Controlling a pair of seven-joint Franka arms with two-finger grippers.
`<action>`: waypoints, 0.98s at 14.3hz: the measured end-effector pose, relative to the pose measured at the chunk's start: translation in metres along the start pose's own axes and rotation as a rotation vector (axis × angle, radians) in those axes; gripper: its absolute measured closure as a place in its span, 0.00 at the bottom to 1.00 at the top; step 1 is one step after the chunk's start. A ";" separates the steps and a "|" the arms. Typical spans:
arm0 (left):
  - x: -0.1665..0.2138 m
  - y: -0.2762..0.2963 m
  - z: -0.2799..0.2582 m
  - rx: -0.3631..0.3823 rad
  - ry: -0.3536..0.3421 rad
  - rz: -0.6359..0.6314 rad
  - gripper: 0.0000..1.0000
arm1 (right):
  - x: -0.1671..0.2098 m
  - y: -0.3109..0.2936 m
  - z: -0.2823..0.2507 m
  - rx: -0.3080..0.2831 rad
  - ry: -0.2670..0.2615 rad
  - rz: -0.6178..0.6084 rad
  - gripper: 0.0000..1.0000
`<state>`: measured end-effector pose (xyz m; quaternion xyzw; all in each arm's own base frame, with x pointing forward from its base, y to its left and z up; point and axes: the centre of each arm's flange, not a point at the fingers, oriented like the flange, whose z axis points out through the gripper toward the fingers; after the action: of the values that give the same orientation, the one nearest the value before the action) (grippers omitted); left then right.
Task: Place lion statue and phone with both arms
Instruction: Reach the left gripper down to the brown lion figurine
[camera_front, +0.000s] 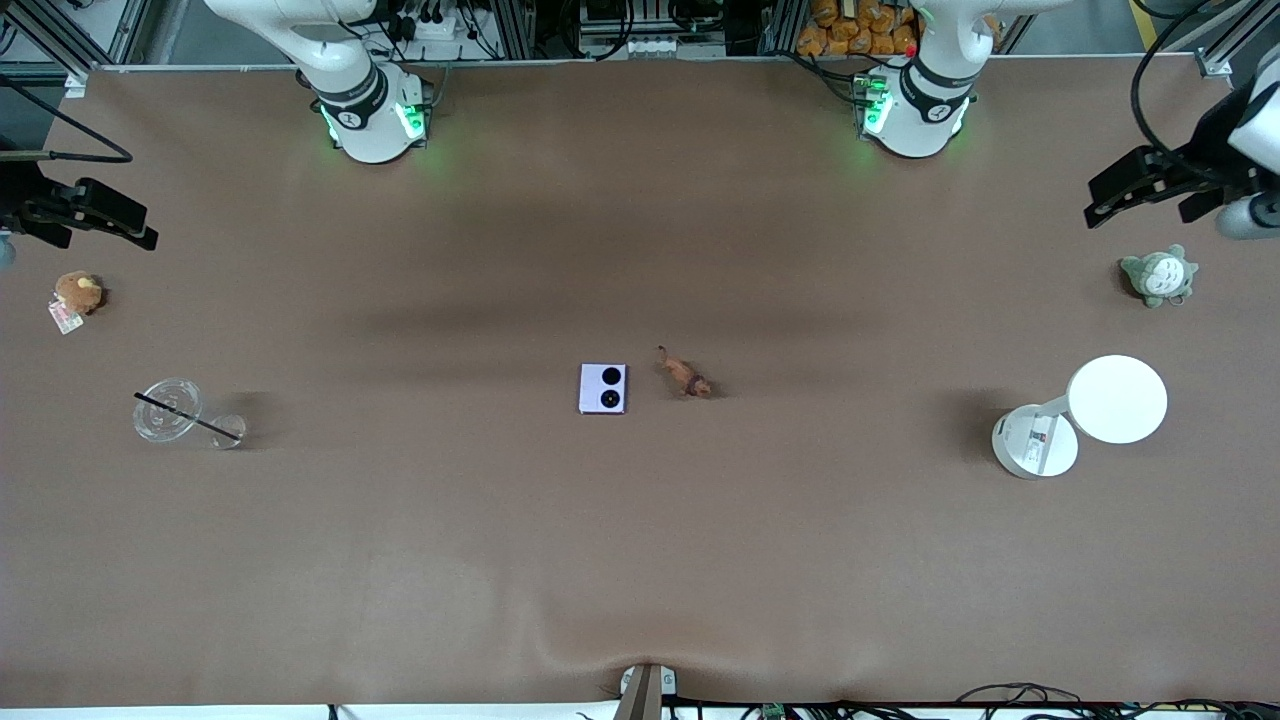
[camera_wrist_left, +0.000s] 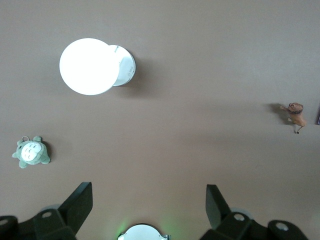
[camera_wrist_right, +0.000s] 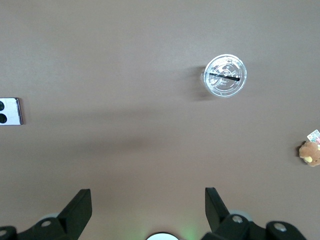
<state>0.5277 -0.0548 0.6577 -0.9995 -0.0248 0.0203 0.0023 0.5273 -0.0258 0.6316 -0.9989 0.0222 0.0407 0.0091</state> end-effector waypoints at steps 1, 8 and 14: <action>0.002 0.005 0.004 0.000 -0.008 0.007 0.00 | 0.000 0.000 0.000 0.000 0.000 0.000 0.00; 0.017 0.127 0.068 0.005 -0.076 -0.027 0.00 | 0.001 0.005 -0.001 0.001 0.010 0.003 0.00; 0.020 0.264 0.159 -0.016 -0.067 -0.188 0.00 | 0.002 0.007 0.000 0.001 0.010 -0.001 0.00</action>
<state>0.5543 -0.3167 0.4966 -0.9915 -0.1189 0.0531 -0.0047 0.5291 -0.0331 0.6311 -0.9991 0.0217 0.0355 0.0095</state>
